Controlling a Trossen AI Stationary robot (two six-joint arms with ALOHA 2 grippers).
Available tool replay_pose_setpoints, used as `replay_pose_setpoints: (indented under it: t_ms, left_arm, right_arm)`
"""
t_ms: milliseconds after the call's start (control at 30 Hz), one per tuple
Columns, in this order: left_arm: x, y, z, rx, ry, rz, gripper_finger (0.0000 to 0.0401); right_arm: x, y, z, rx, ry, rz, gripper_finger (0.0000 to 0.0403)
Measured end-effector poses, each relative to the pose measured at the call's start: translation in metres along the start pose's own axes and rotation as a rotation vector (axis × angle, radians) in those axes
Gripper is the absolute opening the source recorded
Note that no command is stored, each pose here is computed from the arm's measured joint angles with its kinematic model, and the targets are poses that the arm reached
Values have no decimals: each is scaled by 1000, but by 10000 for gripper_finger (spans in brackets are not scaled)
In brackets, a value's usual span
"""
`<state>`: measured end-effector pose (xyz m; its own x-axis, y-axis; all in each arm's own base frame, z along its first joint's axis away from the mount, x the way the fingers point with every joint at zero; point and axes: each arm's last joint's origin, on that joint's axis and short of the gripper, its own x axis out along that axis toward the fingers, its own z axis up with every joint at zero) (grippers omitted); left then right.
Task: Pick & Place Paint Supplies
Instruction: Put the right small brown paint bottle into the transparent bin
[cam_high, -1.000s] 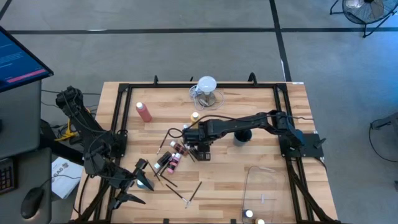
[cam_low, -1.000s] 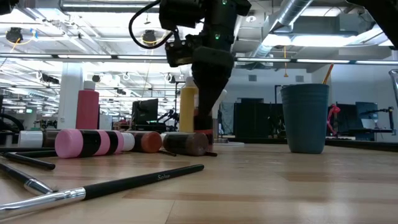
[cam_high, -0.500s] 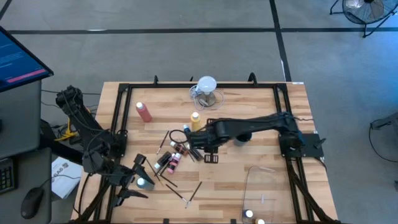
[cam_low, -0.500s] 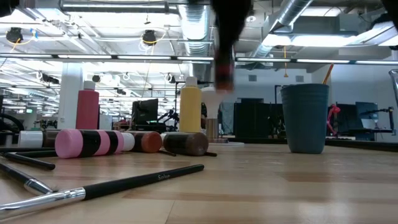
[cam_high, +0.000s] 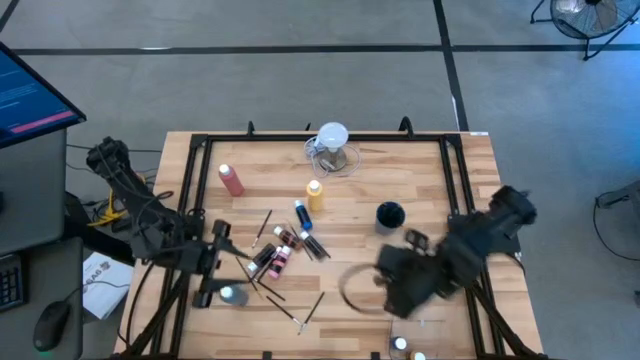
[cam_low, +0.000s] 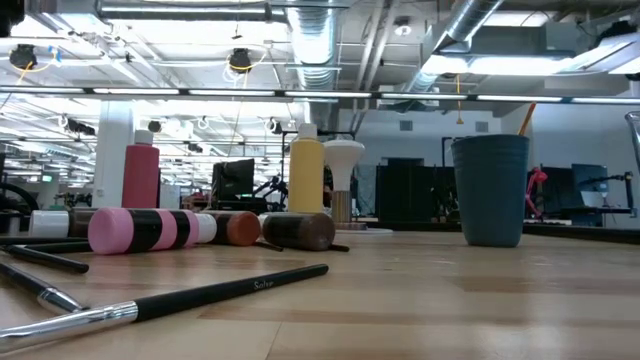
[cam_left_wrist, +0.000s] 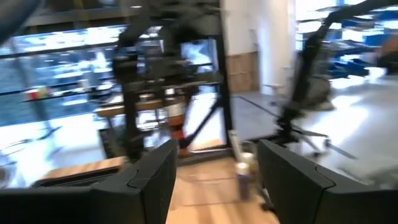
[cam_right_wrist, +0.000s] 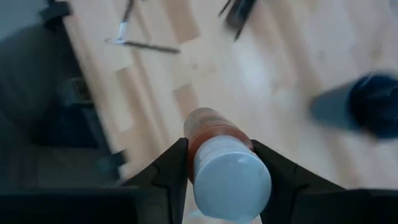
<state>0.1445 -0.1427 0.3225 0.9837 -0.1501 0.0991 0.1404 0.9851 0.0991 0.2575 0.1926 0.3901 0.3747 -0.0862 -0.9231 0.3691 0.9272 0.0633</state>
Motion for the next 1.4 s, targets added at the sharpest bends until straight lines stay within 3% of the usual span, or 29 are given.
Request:
replay_pose_setpoints:
  t_ms: [267,500,900,1133,1400]
  left_arm:
    - [12,23,-2,54,7,127,209]
    - [18,37,0,68,-4,190,209]
    - [23,49,1,123,-35,145,209]
    - [23,51,1,125,-33,154,209]
    - [23,51,2,124,-42,151,209]
  right_arm:
    - [2,38,-60,196,71,10,130]
    - [21,57,-105,360,210,-76,130]
    - [45,79,-139,484,441,-197,130]
    - [53,91,-158,547,389,-215,130]
    - [74,97,-173,517,374,-267,130]
